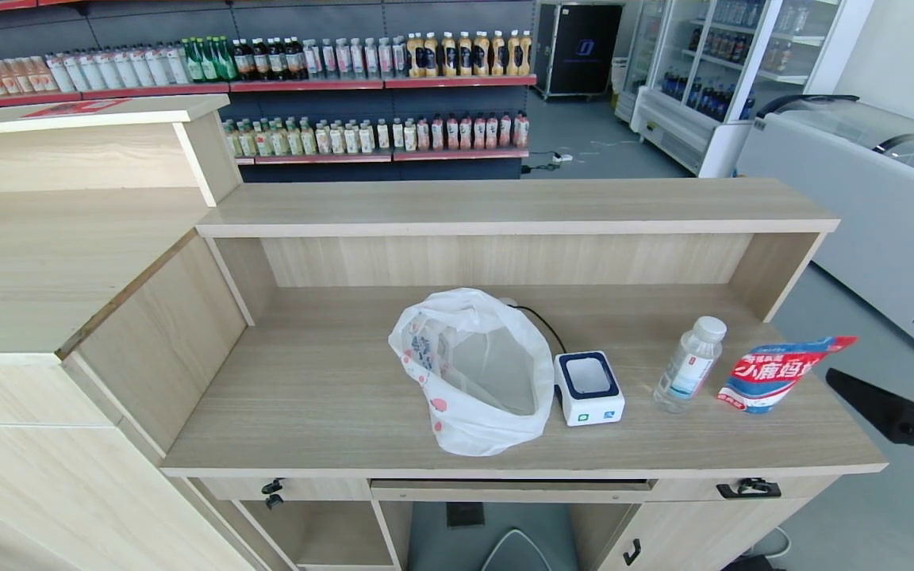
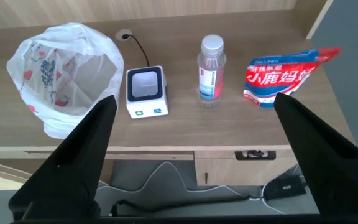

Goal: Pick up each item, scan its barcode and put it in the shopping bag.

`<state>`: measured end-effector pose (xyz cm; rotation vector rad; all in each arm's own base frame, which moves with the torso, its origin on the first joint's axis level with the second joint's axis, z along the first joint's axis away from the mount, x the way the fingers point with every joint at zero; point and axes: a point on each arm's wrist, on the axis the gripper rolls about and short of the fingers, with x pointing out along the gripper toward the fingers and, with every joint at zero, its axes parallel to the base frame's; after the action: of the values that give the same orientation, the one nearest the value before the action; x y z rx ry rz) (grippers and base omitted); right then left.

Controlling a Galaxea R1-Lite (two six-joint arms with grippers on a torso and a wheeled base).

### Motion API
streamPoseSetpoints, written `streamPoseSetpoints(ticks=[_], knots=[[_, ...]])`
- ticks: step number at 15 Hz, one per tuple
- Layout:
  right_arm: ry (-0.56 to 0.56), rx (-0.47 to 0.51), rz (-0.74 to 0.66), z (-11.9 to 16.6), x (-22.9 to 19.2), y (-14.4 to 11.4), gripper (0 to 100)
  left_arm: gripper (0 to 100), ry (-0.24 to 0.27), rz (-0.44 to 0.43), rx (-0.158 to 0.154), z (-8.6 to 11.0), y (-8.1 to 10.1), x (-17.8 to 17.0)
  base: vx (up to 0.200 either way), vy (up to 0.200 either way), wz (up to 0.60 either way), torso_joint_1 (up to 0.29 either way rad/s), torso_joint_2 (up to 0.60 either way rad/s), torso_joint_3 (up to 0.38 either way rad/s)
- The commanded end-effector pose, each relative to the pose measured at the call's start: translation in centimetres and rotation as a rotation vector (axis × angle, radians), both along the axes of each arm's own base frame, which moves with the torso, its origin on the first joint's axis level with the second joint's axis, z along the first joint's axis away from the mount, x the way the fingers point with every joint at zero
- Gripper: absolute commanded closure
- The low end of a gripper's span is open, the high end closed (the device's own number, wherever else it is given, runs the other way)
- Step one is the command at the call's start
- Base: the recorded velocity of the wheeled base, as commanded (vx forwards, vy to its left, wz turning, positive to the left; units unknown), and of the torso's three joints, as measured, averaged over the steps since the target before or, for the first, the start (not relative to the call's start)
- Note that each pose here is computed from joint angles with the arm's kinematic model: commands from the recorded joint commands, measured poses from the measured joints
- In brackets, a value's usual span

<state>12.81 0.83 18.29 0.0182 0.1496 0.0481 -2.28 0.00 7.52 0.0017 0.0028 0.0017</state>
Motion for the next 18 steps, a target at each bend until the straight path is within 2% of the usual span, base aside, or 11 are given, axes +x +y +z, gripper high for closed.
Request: streamPoseSetpoints(ticks=[1,4,8,12,15,18], knots=[[0.099,0.002,-0.027,-2.3,3.3,-0.2,0,0,-0.001,0.001,0.0,0.0,0.0,0.0,0.0,0.0,0.0,0.0,0.0,0.0],[0.116,0.001,-0.063,-4.3,7.2,-0.8,0,0,0.0,0.001,0.0,0.0,0.0,0.0,0.0,0.0,0.0,0.0,0.0,0.0],[0.153,-0.003,-0.094,-6.9,10.2,-1.5,0,0,-0.001,0.001,0.0,0.0,0.0,0.0,0.0,0.0,0.0,0.0,0.0,0.0],[0.25,-0.08,-0.154,-9.2,11.1,-3.5,0,0,0.0,0.001,0.0,0.0,0.0,0.0,0.0,0.0,0.0,0.0,0.0,0.0],[0.324,-0.131,-0.232,-11.0,11.6,-5.9,0,0,0.0,0.001,0.0,0.0,0.0,0.0,0.0,0.0,0.0,0.0,0.0,0.0],[0.257,-0.124,-0.194,-10.7,13.9,-6.4,0,0,0.0,0.001,0.0,0.0,0.0,0.0,0.0,0.0,0.0,0.0,0.0,0.0]])
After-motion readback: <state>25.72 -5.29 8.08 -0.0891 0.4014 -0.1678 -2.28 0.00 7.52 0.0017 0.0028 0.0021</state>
